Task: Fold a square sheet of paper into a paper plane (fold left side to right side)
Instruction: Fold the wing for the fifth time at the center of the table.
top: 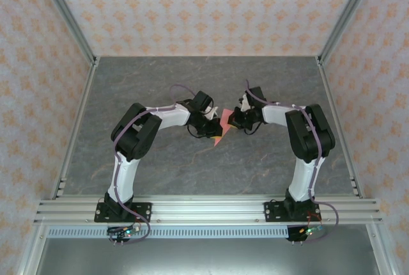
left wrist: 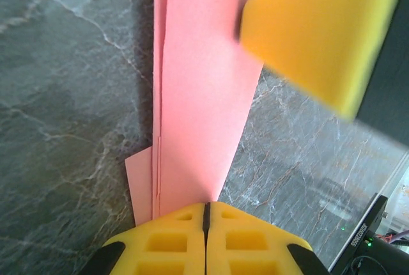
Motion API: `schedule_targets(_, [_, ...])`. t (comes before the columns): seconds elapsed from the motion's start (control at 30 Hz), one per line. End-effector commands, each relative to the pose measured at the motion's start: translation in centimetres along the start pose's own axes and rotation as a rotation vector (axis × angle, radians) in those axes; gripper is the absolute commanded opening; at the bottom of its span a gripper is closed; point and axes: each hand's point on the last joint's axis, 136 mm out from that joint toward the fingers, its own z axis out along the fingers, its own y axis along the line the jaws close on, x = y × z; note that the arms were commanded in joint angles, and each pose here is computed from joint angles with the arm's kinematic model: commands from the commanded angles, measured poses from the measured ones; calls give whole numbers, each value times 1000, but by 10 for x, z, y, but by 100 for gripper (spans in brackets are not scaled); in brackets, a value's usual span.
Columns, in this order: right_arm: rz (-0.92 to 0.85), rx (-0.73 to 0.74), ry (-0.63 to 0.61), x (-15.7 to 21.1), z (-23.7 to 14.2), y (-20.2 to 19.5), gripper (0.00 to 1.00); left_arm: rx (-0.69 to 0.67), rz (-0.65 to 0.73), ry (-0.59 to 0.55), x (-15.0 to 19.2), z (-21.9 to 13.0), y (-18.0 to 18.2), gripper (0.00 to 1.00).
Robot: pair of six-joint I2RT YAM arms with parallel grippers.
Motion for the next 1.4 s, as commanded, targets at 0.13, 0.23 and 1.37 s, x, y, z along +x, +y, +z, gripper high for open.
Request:
schedule_targets(0.13, [50, 161, -128, -54, -21, -63, 0, -215, -99, 108, 44, 13, 61, 7])
schedule_targets(0.23, [65, 154, -129, -60, -23, -68, 0, -213, -98, 107, 44, 13, 60, 7])
schedule_targets(1.37, [79, 139, -99, -59, -18, -66, 0, -110, -41, 87, 62, -25, 23, 22])
